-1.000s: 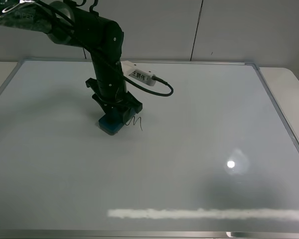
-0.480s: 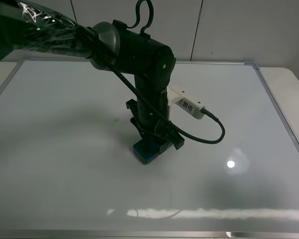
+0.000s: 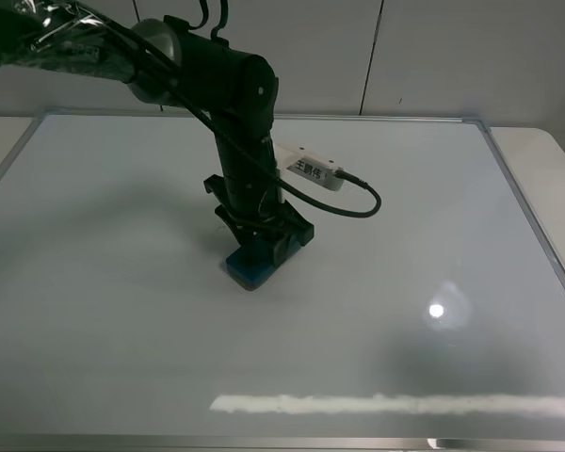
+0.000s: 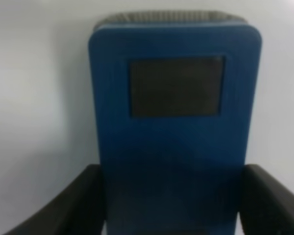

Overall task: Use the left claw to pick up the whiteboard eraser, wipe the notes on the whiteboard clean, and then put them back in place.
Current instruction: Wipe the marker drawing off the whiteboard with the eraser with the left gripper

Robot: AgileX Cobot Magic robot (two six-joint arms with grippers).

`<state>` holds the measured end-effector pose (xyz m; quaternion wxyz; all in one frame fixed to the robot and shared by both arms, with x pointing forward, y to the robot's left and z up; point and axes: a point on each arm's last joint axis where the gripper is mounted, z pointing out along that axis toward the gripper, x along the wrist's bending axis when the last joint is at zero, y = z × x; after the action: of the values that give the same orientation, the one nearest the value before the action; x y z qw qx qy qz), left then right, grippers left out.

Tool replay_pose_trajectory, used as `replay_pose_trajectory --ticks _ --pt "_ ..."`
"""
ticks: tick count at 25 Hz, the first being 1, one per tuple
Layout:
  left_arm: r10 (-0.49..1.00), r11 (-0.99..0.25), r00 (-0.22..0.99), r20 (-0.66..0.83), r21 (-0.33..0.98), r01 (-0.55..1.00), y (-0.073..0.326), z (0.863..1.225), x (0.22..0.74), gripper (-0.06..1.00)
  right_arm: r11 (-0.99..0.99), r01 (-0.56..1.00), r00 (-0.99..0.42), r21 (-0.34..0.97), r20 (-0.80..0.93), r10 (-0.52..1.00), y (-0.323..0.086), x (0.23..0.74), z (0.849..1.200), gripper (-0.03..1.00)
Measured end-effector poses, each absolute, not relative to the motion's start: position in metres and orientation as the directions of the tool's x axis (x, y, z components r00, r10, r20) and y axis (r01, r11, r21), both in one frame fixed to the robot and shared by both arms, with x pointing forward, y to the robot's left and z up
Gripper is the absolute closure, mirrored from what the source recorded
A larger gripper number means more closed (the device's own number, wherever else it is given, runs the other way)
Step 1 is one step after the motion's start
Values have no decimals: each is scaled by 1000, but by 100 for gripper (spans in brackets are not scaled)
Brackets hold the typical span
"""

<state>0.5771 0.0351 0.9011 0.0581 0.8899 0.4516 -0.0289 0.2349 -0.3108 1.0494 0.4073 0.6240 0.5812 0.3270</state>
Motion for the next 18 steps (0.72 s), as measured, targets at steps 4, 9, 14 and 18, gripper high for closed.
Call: replay_pose_trajectory --ticks 4,9,14,18 --pt "852 -502 511 -115 97 859 69 902 601 39 7 459 111 888 -65 992 -311 235 1049 -2" --pt "922 -343 356 -155 103 934 121 889 611 39 7 459 111 888 -65 992 -311 235 1049 -2" --pt "962 -219 233 -141 105 970 167 882 600 39 7 459 111 888 -65 992 -311 235 1049 -2" --pt "978 -168 182 -98 130 977 197 890 590 39 7 459 111 888 -65 992 -311 235 1049 -2"
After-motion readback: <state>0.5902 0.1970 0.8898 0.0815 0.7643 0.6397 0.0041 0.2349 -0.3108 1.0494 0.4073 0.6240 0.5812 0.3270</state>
